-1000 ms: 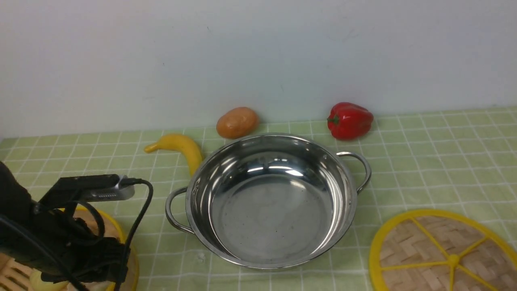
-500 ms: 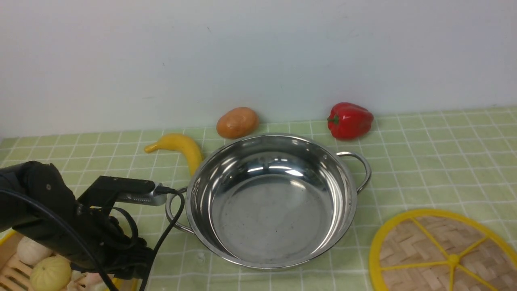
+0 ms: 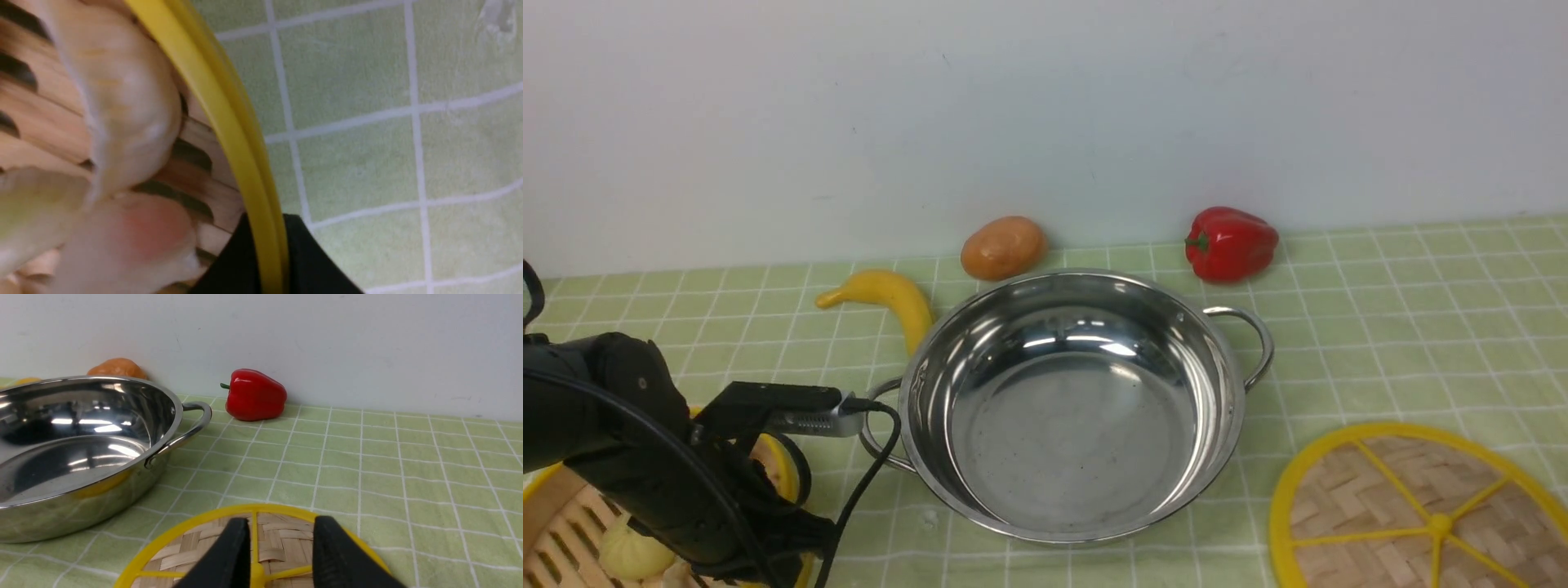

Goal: Place the steamer in the pot on the green tablecloth, and put the lid on the steamer.
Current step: 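Grasp the rim of the steamer basket holding the buns with the left gripper, then place the bamboo steamer basket with dumplings into the steel pot with the left gripper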

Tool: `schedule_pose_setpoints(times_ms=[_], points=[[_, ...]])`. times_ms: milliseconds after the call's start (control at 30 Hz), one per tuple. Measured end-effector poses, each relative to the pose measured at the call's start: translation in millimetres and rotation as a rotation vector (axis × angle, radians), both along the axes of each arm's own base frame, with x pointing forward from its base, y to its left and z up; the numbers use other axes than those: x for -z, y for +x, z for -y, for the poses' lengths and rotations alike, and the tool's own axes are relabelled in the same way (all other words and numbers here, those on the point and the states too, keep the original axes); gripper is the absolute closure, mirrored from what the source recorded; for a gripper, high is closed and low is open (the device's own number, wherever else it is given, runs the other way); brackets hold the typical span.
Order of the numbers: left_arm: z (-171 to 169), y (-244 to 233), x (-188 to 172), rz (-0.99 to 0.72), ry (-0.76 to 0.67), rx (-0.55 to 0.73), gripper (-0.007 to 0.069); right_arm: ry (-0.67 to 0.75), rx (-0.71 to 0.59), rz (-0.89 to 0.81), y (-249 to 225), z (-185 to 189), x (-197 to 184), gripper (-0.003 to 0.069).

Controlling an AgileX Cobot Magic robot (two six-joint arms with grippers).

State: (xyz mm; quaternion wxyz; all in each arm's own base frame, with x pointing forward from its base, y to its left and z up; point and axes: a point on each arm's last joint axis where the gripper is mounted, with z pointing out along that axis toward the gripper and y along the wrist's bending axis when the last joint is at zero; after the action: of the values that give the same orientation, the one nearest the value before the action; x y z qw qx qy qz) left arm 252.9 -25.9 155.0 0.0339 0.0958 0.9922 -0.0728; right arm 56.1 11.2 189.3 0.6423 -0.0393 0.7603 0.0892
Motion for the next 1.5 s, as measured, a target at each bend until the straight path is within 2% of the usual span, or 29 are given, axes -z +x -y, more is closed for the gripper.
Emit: schedule_pose_setpoints(times_ms=[200,367,600,767,833,900,967,1000,1033,1067,1100,1200,1300,1500], points=[[-1.5,-3.8,-3.3,-0.033,0.018,0.039,0.0596,0.0,0.0,0.0,0.0,0.0,0.0,0.0416],[-5.0,-1.3,-25.8,-0.026,0.058,0.056,0.0596,0.0,0.0,0.0,0.0,0.0,0.0,0.0416],[-9.0,15.5,-108.4,0.132,0.134,0.086,0.0596,0.0,0.0,0.0,0.0,0.0,0.0,0.0416],[14.4,29.2,-159.2,0.267,0.19,0.244,0.0596,0.0,0.0,0.0,0.0,0.0,0.0,0.0416],[44.7,32.9,-176.3,0.336,0.194,0.397,0.0596,0.0,0.0,0.0,0.0,0.0,0.0,0.0416],[60.6,33.5,-180.5,0.36,0.197,0.486,0.0596,0.0,0.0,0.0,0.0,0.0,0.0,0.0416],[103.8,32.6,-180.0,0.389,0.197,0.701,0.0596,0.0,0.0,0.0,0.0,0.0,0.0,0.0416],[111.3,32.0,-178.8,0.392,0.196,0.735,0.0596,0.0,0.0,0.0,0.0,0.0,0.0,0.0416],[139.2,29.0,-171.4,0.403,0.195,0.866,0.0596,0.0,0.0,0.0,0.0,0.0,0.0,0.0416],[142.5,28.5,-170.0,0.403,0.196,0.882,0.0596,0.0,0.0,0.0,0.0,0.0,0.0,0.0416],[166.3,25.5,-159.0,0.409,0.198,0.997,0.0596,0.0,0.0,0.0,0.0,0.0,0.0,0.0416],[196.5,22.8,-139.3,0.41,0.219,1.141,0.0596,0.0,0.0,0.0,0.0,0.0,0.0,0.0416],[209.5,23.8,-122.7,0.392,0.222,1.185,0.0596,0.0,0.0,0.0,0.0,0.0,0.0,0.0416],[217.7,31.2,-94.7,0.315,0.227,1.195,0.0596,0.0,0.0,0.0,0.0,0.0,0.0,0.0416]])
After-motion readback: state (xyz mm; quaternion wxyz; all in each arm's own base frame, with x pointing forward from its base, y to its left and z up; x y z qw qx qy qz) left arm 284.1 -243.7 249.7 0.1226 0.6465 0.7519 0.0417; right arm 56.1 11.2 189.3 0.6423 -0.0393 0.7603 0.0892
